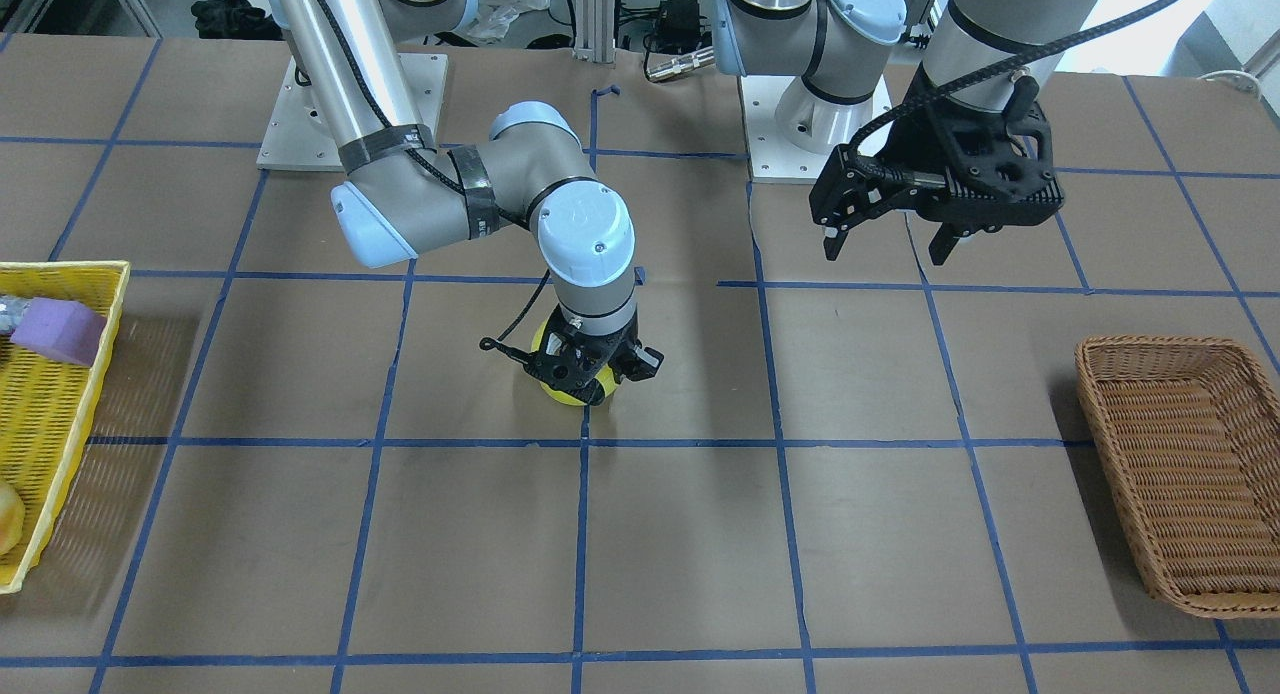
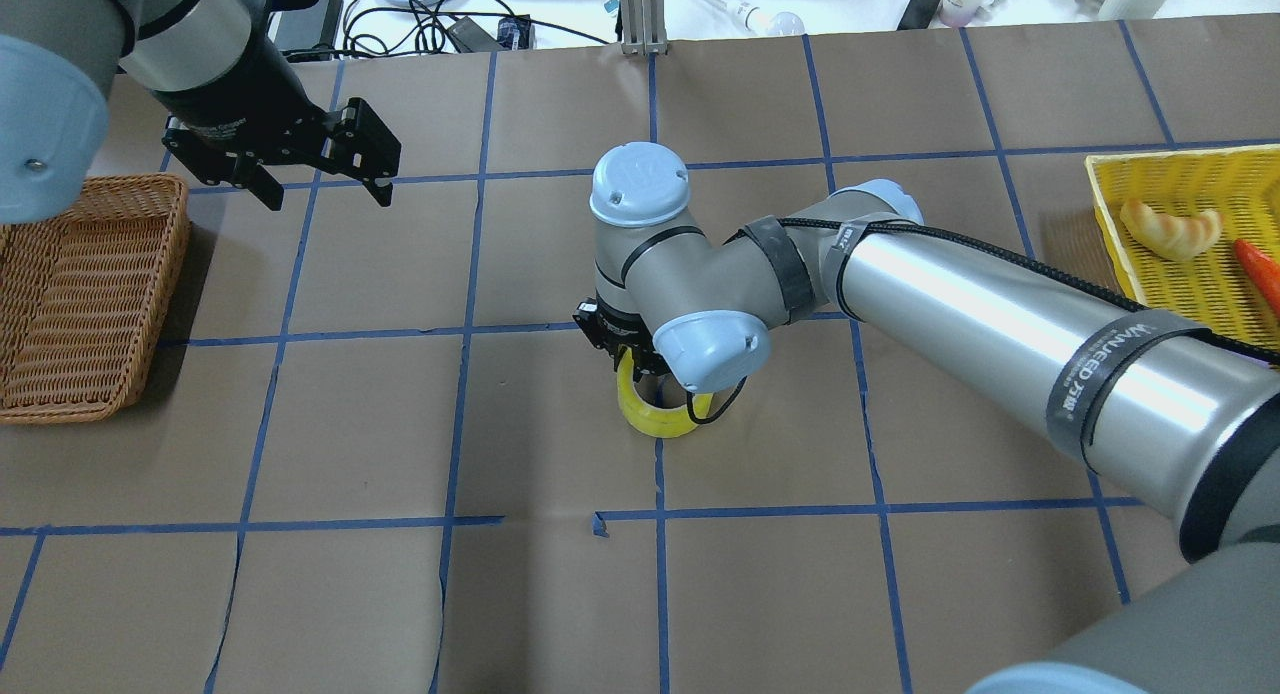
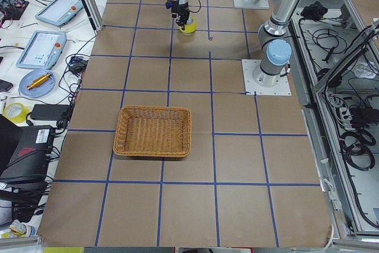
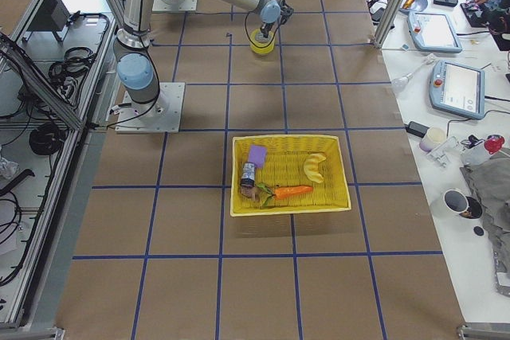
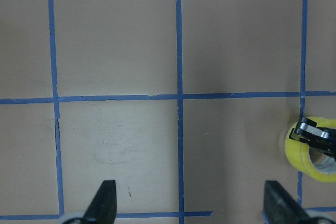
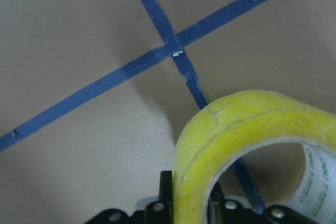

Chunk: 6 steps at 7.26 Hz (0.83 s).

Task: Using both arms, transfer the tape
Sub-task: 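Carry the tape roll with the right gripper to the table center, then release the tape roll on the table and lift the right gripper away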

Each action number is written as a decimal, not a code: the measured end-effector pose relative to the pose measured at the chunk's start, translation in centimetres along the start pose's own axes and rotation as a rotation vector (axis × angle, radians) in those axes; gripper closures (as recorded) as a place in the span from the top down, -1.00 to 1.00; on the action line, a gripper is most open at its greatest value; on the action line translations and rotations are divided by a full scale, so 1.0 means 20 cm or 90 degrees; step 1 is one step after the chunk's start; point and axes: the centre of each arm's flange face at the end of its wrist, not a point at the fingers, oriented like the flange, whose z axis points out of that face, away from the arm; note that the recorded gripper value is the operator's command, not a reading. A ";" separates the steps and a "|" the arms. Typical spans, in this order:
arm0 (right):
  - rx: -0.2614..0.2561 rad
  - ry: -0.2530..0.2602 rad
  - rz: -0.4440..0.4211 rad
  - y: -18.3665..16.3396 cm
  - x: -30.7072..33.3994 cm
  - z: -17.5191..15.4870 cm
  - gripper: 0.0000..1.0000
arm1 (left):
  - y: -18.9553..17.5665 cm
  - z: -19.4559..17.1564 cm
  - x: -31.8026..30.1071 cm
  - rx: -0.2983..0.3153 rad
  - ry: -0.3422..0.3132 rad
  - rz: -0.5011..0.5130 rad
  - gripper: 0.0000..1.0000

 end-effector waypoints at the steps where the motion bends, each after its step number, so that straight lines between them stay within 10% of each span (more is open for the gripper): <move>1: 0.006 -0.008 -0.003 0.00 -0.01 -0.01 0.97 | 0.00 -0.01 0.00 0.002 0.000 0.000 1.00; 6: 0.105 -0.025 -0.055 -0.39 0.25 -0.44 1.00 | 0.02 -0.02 0.01 -0.002 0.011 0.002 1.00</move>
